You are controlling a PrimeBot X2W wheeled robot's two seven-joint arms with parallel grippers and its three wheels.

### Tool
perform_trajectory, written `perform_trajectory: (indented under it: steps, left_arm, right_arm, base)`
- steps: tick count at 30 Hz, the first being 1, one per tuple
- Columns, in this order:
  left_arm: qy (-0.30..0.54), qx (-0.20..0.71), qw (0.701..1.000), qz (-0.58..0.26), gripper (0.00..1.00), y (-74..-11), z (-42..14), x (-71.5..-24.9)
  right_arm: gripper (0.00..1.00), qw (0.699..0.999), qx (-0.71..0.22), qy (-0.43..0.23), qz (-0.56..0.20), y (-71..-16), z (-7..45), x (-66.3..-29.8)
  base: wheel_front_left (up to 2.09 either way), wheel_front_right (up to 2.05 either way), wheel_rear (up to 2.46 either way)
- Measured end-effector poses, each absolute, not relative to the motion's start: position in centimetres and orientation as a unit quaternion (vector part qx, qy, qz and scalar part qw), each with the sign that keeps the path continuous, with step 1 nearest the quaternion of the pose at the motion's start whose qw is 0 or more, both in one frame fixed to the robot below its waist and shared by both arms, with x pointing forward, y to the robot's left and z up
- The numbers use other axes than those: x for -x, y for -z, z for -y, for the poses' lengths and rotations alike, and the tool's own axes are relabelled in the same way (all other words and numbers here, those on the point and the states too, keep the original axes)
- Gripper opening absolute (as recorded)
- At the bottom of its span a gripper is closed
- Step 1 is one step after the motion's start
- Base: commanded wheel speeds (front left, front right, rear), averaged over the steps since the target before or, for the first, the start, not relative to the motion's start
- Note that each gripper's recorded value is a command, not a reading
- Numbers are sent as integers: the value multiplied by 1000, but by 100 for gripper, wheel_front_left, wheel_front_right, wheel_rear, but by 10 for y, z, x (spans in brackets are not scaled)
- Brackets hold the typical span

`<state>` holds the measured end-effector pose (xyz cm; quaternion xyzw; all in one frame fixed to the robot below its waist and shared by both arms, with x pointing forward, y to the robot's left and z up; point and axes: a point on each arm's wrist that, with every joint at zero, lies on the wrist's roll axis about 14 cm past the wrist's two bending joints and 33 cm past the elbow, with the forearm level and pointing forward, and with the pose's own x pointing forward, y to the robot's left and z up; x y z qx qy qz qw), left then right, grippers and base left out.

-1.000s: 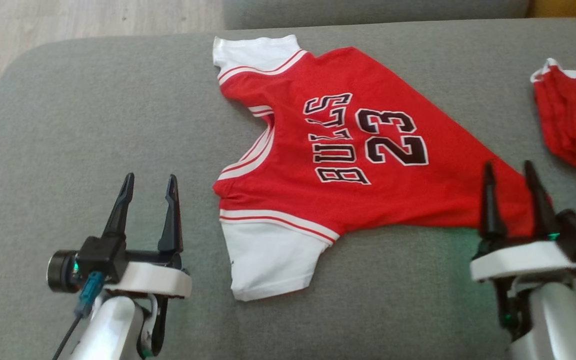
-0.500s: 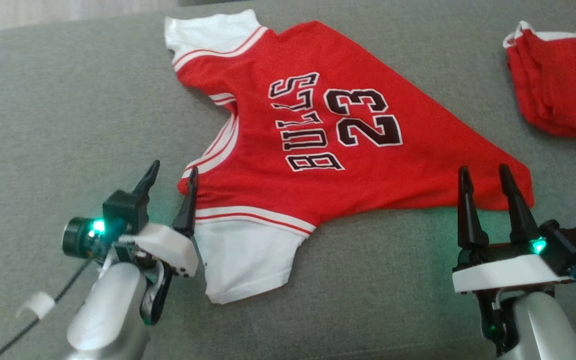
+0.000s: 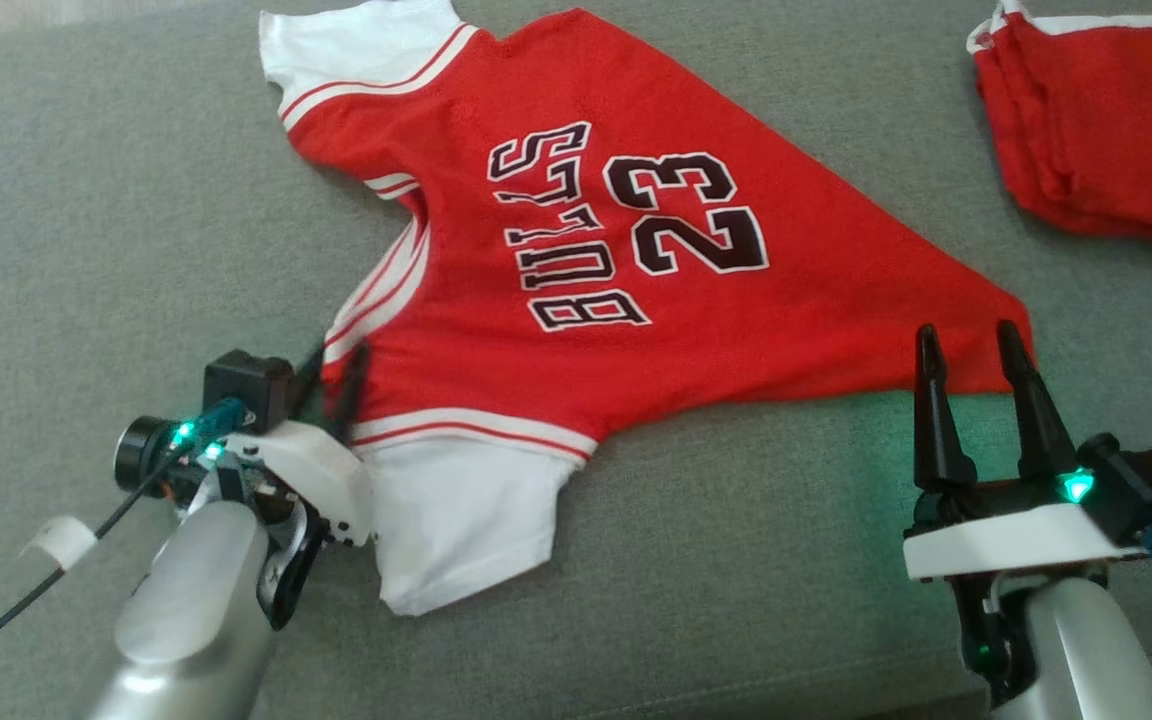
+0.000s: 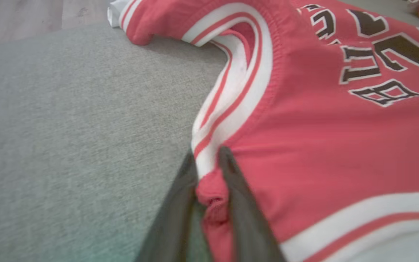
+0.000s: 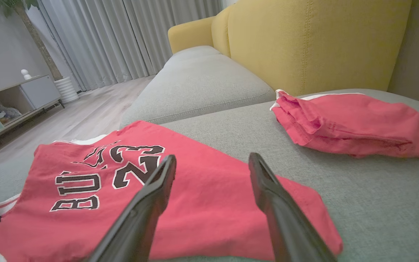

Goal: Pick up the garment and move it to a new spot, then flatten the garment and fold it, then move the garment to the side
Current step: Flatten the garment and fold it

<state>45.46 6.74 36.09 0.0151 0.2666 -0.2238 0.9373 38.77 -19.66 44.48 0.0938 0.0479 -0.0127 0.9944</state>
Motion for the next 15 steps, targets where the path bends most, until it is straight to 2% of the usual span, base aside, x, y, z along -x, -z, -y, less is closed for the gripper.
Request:
perform_trajectory:
  steps: [7,15]
  left_arm:
    - [206,-20,953,-224,0,-372,-78,-468]
    - [158,-31,981,-112,0,-437,-108,-528]
  right_arm:
    - [100,995,-92,18,-43,-448,201,-386]
    - [100,995,-90,6,-44,-448,193,-388]
  base:
    - [0,0,0]
    - [0,0,0]
